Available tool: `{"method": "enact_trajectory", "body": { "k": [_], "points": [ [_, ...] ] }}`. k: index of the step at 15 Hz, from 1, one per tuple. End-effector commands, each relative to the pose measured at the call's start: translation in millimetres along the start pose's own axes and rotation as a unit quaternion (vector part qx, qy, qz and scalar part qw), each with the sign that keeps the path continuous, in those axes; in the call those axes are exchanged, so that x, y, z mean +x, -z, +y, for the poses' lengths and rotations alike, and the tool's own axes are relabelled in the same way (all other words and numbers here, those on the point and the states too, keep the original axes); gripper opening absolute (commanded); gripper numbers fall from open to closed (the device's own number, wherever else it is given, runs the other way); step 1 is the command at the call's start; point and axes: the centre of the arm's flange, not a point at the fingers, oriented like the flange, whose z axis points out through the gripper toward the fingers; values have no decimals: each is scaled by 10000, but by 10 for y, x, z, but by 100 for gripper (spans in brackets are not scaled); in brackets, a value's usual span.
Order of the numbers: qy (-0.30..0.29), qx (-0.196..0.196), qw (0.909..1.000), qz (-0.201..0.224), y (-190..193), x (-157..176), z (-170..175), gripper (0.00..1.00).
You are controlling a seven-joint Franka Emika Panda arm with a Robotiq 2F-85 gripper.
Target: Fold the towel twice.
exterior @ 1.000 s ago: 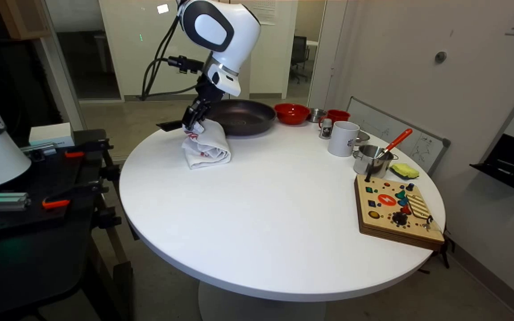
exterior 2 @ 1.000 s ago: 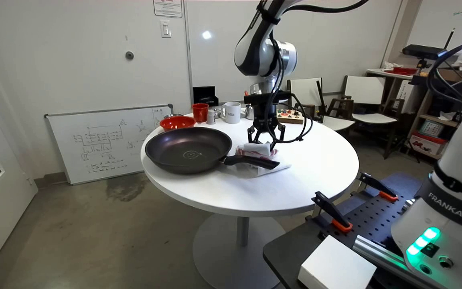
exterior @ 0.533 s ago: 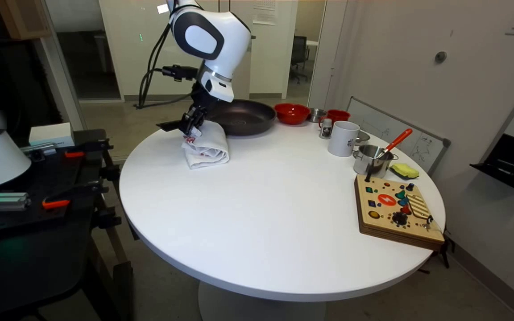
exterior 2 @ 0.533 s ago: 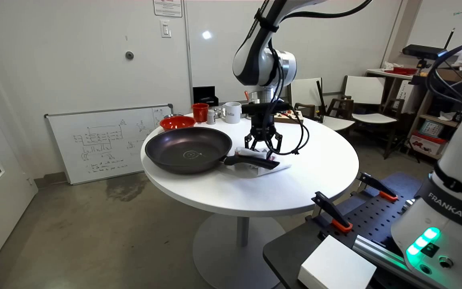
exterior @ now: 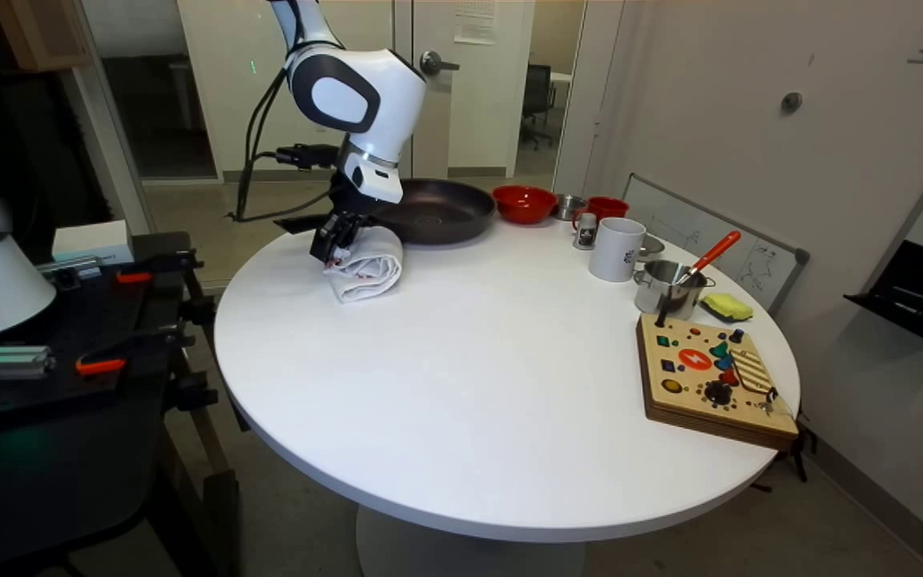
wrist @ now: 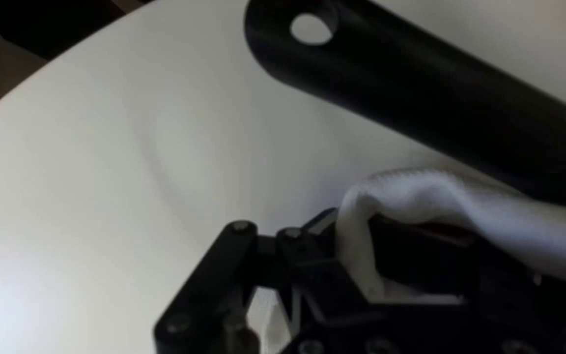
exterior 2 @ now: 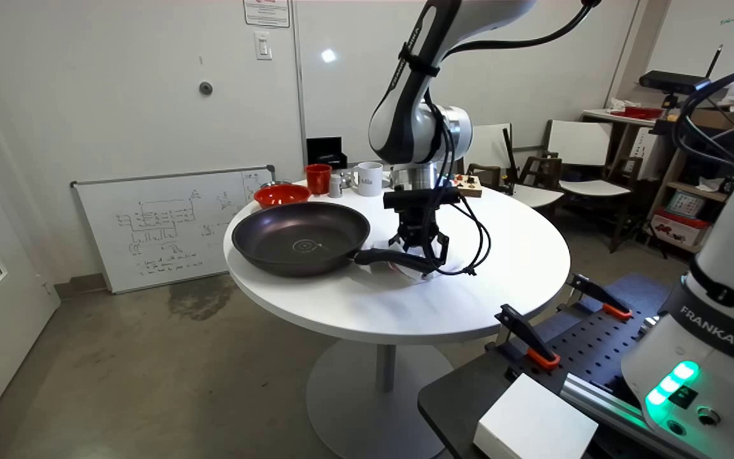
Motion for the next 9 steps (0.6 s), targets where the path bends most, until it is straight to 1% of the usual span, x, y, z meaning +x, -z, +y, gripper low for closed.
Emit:
{"method": "enact_trajectory", "body": {
  "k": [1, 3, 7, 9],
  "points": [
    [-118, -21, 9998, 140, -140, -35, -21, 0],
    [-148, -2, 9998, 112, -123, 1, -15, 0],
    [-170, 114, 9998, -81, -39, 80, -17, 0],
    [-219, 145, 9996, -77, 6, 113, -11, 0]
  ]
}}
